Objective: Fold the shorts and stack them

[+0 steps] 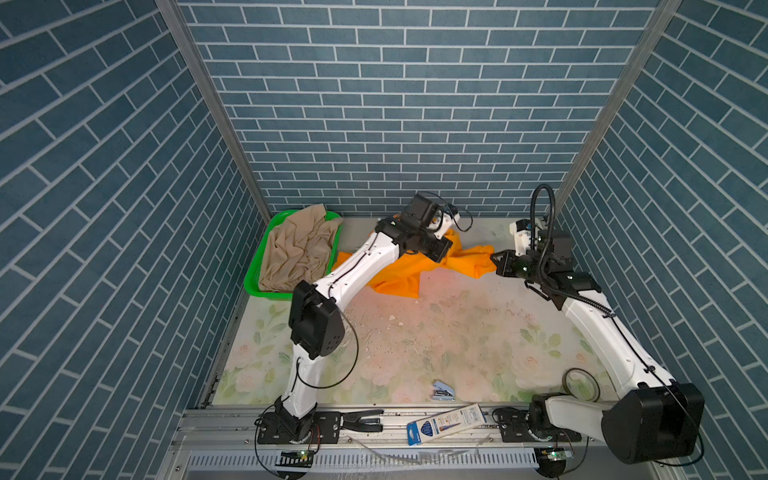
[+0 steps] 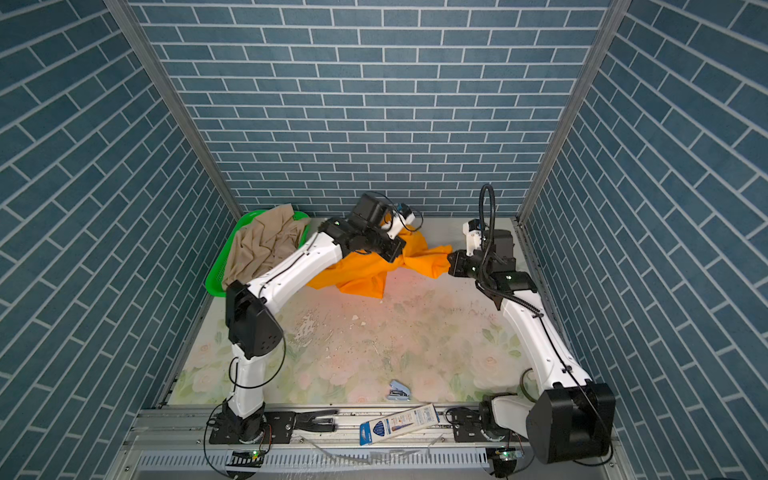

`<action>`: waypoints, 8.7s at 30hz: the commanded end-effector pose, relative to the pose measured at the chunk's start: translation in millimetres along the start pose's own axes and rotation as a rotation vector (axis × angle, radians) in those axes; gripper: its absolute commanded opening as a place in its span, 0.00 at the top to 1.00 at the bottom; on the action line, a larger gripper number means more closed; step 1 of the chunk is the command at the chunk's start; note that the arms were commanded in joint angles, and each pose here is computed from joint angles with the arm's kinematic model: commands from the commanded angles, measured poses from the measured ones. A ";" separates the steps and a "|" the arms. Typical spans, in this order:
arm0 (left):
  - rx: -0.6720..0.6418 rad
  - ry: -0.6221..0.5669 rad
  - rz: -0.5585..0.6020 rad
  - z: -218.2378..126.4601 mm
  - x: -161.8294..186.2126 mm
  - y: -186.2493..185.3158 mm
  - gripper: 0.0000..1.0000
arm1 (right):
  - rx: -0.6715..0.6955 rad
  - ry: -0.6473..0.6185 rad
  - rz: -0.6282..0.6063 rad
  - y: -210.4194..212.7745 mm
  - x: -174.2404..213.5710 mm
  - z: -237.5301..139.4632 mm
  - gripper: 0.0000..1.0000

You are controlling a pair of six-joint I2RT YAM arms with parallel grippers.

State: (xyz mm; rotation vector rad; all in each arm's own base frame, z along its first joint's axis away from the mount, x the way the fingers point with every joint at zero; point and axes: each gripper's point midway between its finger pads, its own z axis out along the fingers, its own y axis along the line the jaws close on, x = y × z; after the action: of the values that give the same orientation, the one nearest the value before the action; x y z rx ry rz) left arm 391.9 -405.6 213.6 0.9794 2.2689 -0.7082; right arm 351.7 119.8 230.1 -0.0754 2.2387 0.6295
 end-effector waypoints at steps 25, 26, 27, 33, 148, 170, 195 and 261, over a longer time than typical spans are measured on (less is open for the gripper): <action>-0.524 0.085 -0.305 -143.0 155.9 136.5 0.00 | -0.217 0.296 -0.603 92.3 33.5 117.4 0.43; -0.528 0.092 -0.315 -141.2 163.1 140.0 0.00 | -0.219 0.321 -0.629 93.6 32.6 127.6 0.43; -0.530 0.092 -0.329 -140.0 168.1 143.4 0.00 | -0.221 0.344 -0.641 94.7 33.0 135.7 0.43; -0.531 0.048 -0.480 -134.4 189.3 170.7 0.00 | -0.240 0.417 -0.704 107.9 43.6 181.1 0.42; -0.407 -0.491 -0.075 -413.6 -21.4 8.0 0.97 | -0.240 -0.344 -0.400 153.2 -150.8 -212.3 1.00; -0.306 -0.417 -0.344 -284.3 -68.5 207.6 1.00 | -0.021 -0.306 -0.347 72.5 -278.7 -27.2 1.00; -0.437 -0.548 -0.138 -236.3 51.2 140.3 1.00 | -0.086 -0.380 -0.403 26.2 -62.3 -37.9 1.00; -0.299 -0.122 -0.665 -104.9 328.8 36.1 0.11 | -0.116 0.326 -0.485 117.2 46.3 354.5 0.93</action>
State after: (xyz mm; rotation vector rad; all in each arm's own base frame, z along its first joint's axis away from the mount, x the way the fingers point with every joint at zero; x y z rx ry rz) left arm 193.2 -148.5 52.3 -0.0315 2.5381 -0.5832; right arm 525.8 408.0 49.0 -0.8389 2.3283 0.5837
